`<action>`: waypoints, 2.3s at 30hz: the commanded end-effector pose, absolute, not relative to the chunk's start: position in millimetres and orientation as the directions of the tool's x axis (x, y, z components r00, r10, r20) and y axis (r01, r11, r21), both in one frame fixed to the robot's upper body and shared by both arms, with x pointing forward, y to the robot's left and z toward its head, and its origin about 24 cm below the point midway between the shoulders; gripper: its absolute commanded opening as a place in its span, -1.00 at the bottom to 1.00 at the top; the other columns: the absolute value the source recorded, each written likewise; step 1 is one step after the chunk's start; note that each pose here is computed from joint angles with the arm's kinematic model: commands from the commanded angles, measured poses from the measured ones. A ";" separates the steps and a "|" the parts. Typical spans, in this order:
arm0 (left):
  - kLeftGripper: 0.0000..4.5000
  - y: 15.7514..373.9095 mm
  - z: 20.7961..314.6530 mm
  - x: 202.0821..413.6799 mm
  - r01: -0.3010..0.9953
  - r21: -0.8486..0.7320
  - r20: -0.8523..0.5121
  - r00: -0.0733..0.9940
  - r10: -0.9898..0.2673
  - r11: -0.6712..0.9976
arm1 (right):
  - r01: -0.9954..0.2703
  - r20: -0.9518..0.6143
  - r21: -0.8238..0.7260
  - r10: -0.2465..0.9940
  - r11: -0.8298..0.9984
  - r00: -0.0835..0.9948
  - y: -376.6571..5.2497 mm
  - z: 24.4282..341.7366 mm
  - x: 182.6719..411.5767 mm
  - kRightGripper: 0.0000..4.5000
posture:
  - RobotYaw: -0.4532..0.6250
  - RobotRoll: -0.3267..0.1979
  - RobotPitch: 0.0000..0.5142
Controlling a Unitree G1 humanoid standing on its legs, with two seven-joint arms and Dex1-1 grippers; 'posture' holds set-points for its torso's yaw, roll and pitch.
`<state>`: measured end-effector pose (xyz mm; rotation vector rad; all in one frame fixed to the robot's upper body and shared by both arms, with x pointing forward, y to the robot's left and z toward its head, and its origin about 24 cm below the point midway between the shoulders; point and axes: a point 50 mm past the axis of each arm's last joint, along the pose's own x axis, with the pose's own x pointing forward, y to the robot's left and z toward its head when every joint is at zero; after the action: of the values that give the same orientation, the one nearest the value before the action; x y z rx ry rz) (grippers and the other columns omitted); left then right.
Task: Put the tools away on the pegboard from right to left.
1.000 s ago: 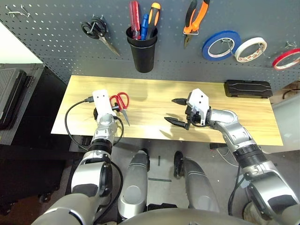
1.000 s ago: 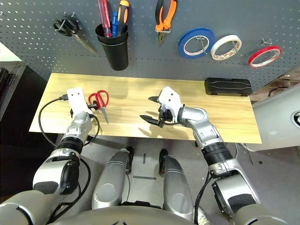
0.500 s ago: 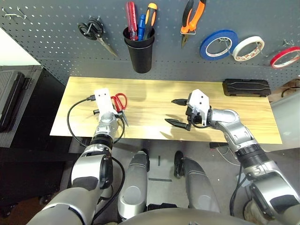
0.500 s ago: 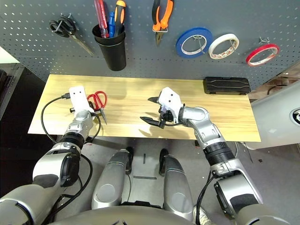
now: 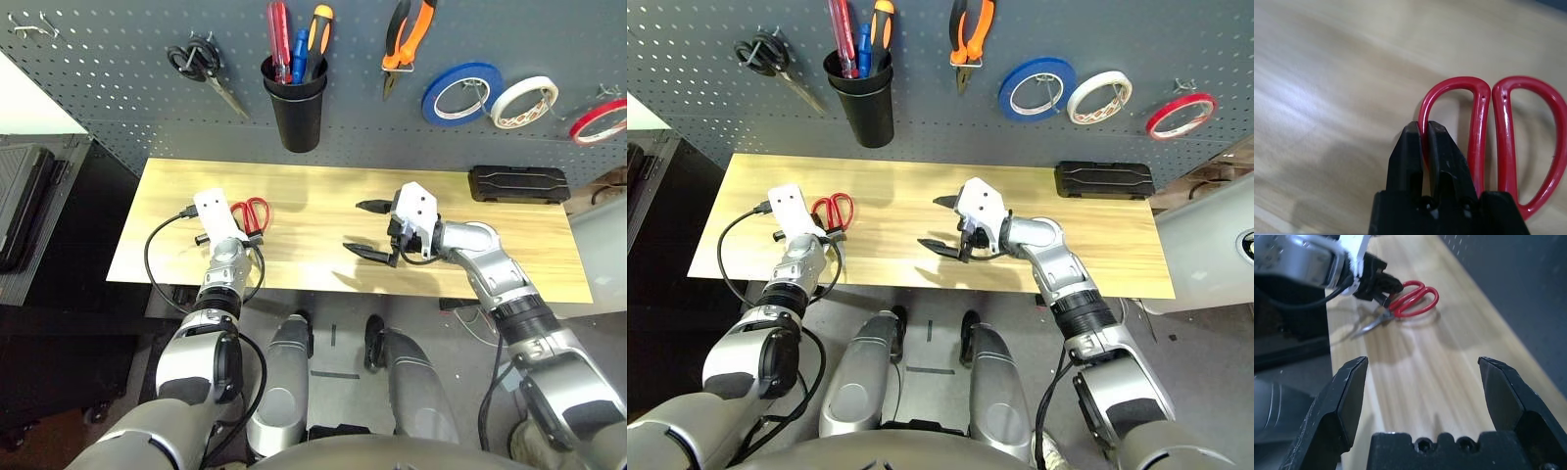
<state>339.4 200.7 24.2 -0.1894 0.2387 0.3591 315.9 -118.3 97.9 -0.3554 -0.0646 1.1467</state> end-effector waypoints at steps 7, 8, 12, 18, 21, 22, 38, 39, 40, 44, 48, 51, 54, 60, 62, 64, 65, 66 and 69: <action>-0.98 207.3 66.3 314.7 -0.332 -0.234 -0.052 0.943 0.329 0.914 | -0.883 0.023 -0.260 0.917 0.390 0.399 -130.6 117.1 313.9 1.00 | 0.39 0.25 0.09; -0.98 208.6 71.8 312.1 -0.327 -0.240 -0.025 0.943 0.331 0.914 | -0.884 0.044 -0.262 0.920 0.386 0.389 -131.7 121.1 313.1 1.00 | 0.39 0.25 0.08; -0.98 211.8 90.3 303.8 -0.302 -0.257 0.065 0.942 0.328 0.918 | -0.890 0.087 -0.266 0.929 0.370 0.360 -136.2 132.6 310.6 1.00 | 0.40 0.25 0.05; -0.98 216.5 120.5 294.6 -0.251 -0.266 0.208 0.928 0.310 0.931 | -0.894 0.177 -0.267 0.930 0.360 0.321 -147.2 154.0 308.0 1.00 | 0.41 0.25 0.02; -0.98 219.0 134.0 292.0 -0.235 -0.269 0.258 0.917 0.305 0.934 | -0.897 0.226 -0.256 0.925 0.359 0.306 -152.6 165.4 307.2 1.00 | 0.41 0.25 0.01; -0.98 219.9 138.5 291.2 -0.231 -0.271 0.273 0.913 0.304 0.934 | -0.898 0.242 -0.256 0.923 0.358 0.299 -154.3 169.6 306.7 1.00 | 0.41 0.25 0.01; -0.98 225.5 181.3 288.9 -0.191 -0.281 0.392 0.872 0.295 0.940 | -0.881 0.369 -0.274 0.888 0.386 0.274 -166.5 218.4 316.7 1.00 | 0.40 0.25 -0.02; -0.98 225.6 183.8 288.9 -0.187 -0.281 0.399 0.869 0.292 0.941 | -0.881 0.370 -0.276 0.888 0.384 0.271 -167.1 220.1 316.9 1.00 | 0.40 0.25 -0.03; -0.98 225.4 186.4 288.7 -0.182 -0.282 0.406 0.867 0.289 0.942 | -0.881 0.371 -0.279 0.889 0.381 0.268 -168.1 222.1 317.1 1.00 | 0.40 0.25 -0.03; -0.98 223.4 193.3 286.7 -0.154 -0.283 0.431 0.862 0.268 0.947 | -0.883 0.366 -0.293 0.896 0.367 0.251 -173.9 231.0 317.4 1.00 | 0.40 0.25 -0.02; -0.98 221.3 192.6 284.6 -0.140 -0.282 0.429 0.866 0.255 0.949 | -0.883 0.358 -0.304 0.902 0.357 0.241 -178.0 237.6 318.1 1.00 | 0.40 0.25 -0.02; -0.98 220.5 192.1 282.5 -0.130 -0.280 0.429 0.869 0.245 0.951 | -0.883 0.352 -0.311 0.906 0.352 0.237 -180.0 242.1 318.4 1.00 | 0.40 0.25 -0.01; -0.98 220.0 194.1 279.2 -0.112 -0.281 0.438 0.869 0.232 0.953 | -0.882 0.346 -0.314 0.908 0.351 0.238 -181.2 244.0 318.8 1.00 | 0.40 0.25 -0.01; -0.98 217.4 201.3 271.7 -0.065 -0.295 0.466 0.861 0.203 0.953 | -0.880 0.340 -0.318 0.909 0.352 0.241 -181.7 245.9 321.4 1.00 | 0.43 0.25 0.00; -0.98 216.6 201.8 271.3 -0.058 -0.296 0.466 0.862 0.197 0.954 | -0.881 0.340 -0.320 0.910 0.348 0.236 -180.8 247.1 322.0 1.00 | 0.43 0.25 0.00; -0.98 216.3 203.3 271.7 -0.052 -0.294 0.469 0.862 0.192 0.954 | -0.882 0.340 -0.323 0.912 0.344 0.231 -179.8 248.6 322.2 1.00 | 0.43 0.25 0.00; -0.98 216.3 203.8 271.9 -0.051 -0.294 0.470 0.862 0.191 0.954 | -0.882 0.340 -0.324 0.912 0.343 0.230 -179.6 249.0 322.2 1.00 | 0.43 0.25 0.00; -0.98 216.6 204.5 272.6 -0.051 -0.294 0.470 0.862 0.190 0.955 | -0.882 0.340 -0.324 0.912 0.342 0.229 -179.5 249.3 322.2 1.00 | 0.43 0.25 0.00; -0.98 218.1 207.8 278.1 -0.050 -0.289 0.471 0.862 0.187 0.956 | -0.881 0.340 -0.328 0.913 0.340 0.225 -179.6 251.6 321.9 1.00 | 0.43 0.25 0.00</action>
<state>278.5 217.0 203.7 -0.2802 -0.5048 0.1370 323.3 -174.9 246.6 -0.0616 -0.5068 1.2433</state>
